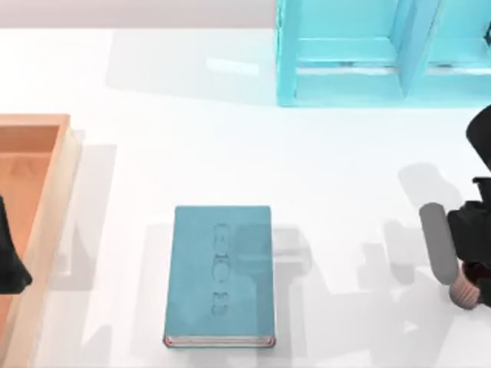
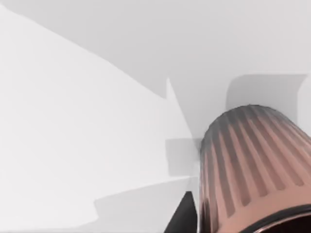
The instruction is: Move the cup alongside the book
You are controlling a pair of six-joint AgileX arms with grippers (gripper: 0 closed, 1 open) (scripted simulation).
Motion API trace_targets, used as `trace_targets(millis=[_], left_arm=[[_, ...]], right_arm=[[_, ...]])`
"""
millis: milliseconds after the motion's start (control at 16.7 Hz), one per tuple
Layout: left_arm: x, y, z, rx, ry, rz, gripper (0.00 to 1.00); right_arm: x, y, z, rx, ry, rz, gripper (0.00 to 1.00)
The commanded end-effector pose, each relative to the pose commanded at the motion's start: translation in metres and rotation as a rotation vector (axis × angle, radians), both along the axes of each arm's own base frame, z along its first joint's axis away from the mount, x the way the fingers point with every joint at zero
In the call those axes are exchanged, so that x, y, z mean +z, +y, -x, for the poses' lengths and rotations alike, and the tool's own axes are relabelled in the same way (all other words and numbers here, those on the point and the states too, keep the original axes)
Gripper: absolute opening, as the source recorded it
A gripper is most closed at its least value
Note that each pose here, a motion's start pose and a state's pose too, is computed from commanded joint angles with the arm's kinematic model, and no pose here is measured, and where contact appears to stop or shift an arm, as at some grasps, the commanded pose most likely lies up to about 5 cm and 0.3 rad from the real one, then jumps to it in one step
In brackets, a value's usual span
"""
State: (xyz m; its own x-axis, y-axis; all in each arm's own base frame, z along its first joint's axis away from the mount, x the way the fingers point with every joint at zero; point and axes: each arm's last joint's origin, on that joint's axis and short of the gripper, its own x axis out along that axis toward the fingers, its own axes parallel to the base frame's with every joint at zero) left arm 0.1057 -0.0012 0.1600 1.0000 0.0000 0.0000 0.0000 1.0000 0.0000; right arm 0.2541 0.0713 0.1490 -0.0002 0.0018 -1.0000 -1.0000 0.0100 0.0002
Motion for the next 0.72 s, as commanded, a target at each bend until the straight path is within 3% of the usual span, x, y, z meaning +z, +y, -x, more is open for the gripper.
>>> trace_targets(millis=[720], left_arm=[[0.0,0.0,0.0,0.0,0.0,0.0,1.0]], right_arm=[[0.0095,0.0003,-0.0014,0.001,-0.006,-0.001,0.0]])
